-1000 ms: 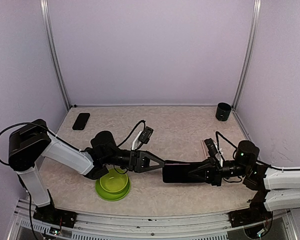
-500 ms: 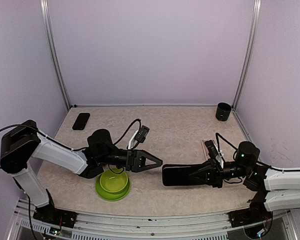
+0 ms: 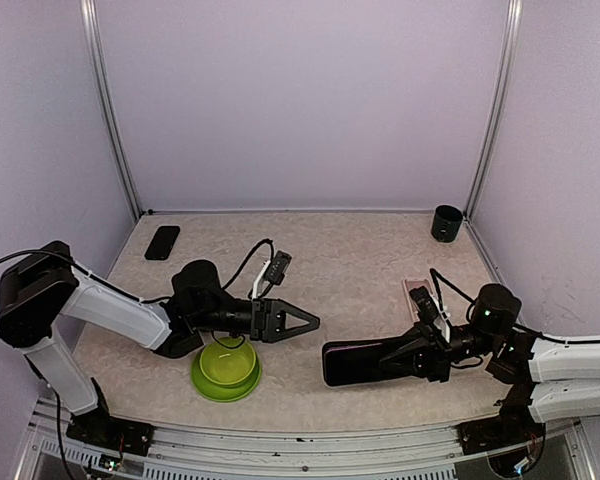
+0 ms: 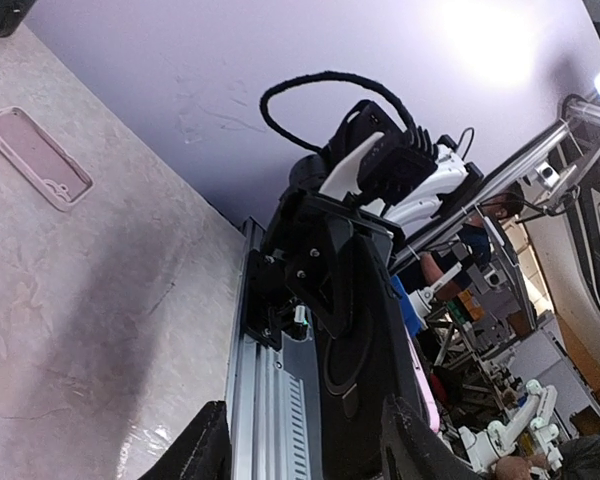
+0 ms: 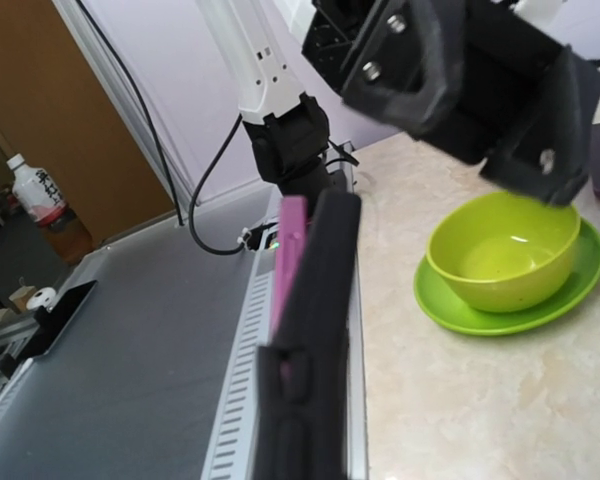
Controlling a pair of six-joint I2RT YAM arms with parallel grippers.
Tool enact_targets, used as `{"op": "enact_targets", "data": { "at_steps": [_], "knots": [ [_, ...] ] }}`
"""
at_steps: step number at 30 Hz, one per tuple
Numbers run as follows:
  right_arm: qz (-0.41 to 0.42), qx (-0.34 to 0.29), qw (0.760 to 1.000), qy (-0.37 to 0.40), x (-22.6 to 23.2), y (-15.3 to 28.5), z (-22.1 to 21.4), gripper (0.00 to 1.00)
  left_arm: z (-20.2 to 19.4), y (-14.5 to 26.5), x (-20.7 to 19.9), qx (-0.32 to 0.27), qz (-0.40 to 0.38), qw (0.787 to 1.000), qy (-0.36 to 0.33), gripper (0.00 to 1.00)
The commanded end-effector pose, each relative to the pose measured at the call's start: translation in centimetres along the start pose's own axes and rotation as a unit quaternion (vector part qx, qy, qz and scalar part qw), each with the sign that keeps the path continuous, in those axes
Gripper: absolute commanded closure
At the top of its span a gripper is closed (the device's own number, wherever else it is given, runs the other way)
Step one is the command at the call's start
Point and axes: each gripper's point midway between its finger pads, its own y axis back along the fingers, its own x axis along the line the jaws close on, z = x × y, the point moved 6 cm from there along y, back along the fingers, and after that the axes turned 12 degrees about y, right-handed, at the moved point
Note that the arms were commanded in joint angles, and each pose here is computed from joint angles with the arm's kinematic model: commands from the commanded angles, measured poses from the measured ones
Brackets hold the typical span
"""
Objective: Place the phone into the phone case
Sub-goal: Press the corner of the phone case at the bottom left corner of the phone case.
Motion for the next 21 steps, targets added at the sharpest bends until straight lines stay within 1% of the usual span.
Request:
{"op": "enact_targets", "data": {
  "at_steps": [1, 3, 6, 15, 21],
  "knots": [
    [0.018, -0.029, 0.998, 0.049, 0.6, -0.1, 2.1, 0.99, -0.9, -1.8, -1.3, 0.040, -0.045, 0.998, -0.020, 0.49],
    [0.018, -0.028, 0.998, 0.048, 0.6, -0.1, 2.1, 0.99, -1.3, -2.2, -1.8, 0.052, -0.064, 0.996, -0.022, 0.49],
    [0.017, -0.029, 0.998, 0.049, 0.6, -0.1, 2.2, 0.99, -1.6, -2.4, -1.7, 0.063, -0.070, 0.995, -0.019, 0.49],
    [0.002, -0.021, 0.999, 0.046, 0.1, -0.2, 1.8, 0.99, -1.7, -2.0, -3.0, 0.070, -0.107, 0.991, -0.024, 0.49],
    [-0.014, -0.022, 0.999, 0.048, -0.2, -0.2, 2.1, 0.99, -2.3, -2.4, -2.6, 0.089, -0.104, 0.990, -0.015, 0.49]
  ]
}}
